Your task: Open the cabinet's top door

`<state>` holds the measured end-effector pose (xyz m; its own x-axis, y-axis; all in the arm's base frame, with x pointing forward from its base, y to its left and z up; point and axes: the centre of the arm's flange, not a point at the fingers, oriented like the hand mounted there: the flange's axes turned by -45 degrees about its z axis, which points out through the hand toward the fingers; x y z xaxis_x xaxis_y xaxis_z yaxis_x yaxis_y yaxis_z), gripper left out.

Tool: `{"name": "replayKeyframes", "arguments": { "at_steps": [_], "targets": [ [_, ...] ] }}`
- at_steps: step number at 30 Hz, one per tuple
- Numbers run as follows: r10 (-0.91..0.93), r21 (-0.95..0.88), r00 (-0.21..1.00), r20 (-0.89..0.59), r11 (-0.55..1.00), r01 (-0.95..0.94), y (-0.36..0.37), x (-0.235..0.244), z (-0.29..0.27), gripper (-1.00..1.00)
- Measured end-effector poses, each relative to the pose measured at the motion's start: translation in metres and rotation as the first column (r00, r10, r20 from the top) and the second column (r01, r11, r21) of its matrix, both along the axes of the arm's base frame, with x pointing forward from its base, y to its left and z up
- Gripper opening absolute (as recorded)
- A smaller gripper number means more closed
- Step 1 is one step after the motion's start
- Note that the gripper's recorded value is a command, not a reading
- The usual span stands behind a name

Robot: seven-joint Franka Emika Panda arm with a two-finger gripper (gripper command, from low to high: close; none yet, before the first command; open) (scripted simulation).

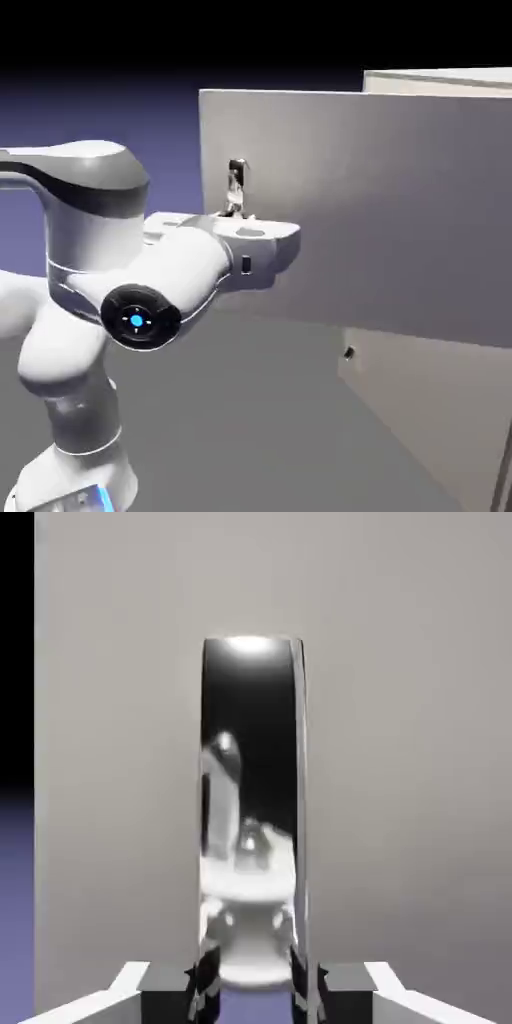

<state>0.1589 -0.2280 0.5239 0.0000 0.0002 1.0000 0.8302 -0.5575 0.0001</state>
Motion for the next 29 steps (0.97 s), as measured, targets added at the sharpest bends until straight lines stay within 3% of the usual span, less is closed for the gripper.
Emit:
{"name": "replayKeyframes", "arguments": {
  "at_steps": [12, 28, 29],
  "targets": [
    [0.262, 0.000, 0.965, 0.000, 0.965, -0.262, -0.114, -0.013, 0.000, -1.00],
    [0.516, 0.000, 0.856, 0.000, 0.856, -0.516, -0.233, 0.005, 0.000, -1.00],
    [0.523, 0.000, 0.852, 0.000, 0.852, -0.523, -0.236, 0.006, 0.000, 1.00]
  ]
}}
